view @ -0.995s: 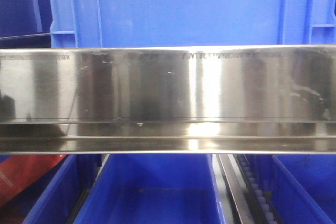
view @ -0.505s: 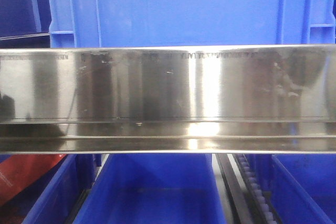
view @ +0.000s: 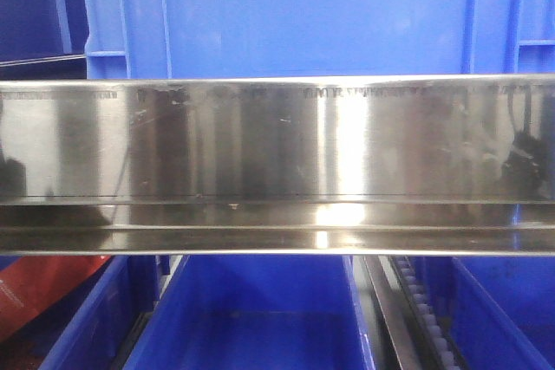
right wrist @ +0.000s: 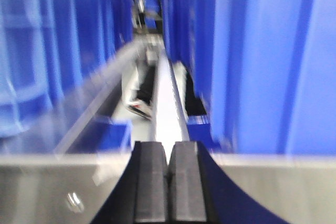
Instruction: Place cylindrical capacitor in blue bin on shelf
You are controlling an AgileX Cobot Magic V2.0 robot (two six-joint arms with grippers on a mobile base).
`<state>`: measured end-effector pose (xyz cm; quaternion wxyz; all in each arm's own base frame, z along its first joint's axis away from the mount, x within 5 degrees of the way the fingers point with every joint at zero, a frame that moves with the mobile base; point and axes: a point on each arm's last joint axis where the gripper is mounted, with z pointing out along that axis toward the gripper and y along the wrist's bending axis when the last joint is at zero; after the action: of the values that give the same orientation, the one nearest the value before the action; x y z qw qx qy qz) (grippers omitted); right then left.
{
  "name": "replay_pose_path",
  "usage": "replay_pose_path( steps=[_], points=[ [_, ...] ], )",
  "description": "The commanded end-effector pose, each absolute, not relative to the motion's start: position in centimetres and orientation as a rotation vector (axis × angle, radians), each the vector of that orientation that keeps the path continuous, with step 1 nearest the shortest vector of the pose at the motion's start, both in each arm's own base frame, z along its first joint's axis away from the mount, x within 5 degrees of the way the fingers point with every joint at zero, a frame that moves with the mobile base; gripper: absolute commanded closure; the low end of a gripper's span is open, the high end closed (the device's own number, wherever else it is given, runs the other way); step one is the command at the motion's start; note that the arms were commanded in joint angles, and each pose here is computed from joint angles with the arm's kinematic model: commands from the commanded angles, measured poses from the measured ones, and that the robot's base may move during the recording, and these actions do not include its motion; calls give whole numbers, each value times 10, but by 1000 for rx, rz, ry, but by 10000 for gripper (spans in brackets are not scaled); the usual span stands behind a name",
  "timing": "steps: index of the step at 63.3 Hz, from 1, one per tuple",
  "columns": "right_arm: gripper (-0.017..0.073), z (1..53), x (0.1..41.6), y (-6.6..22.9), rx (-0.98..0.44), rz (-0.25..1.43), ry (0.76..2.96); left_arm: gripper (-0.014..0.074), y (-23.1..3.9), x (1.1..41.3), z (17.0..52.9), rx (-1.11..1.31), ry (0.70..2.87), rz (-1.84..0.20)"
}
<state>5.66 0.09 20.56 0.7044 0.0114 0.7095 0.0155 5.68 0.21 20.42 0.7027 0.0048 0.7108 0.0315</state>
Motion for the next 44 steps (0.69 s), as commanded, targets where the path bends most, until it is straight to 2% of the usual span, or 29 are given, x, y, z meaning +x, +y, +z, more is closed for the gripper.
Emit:
replay_pose_path(
  steps=[1,44],
  points=[
    [714,209,56,0,25,28,1525,696,2,56,207,5,1557,67],
    [714,205,56,1,18,31,1569,696,2,56,207,5,1557,67]
  ],
)
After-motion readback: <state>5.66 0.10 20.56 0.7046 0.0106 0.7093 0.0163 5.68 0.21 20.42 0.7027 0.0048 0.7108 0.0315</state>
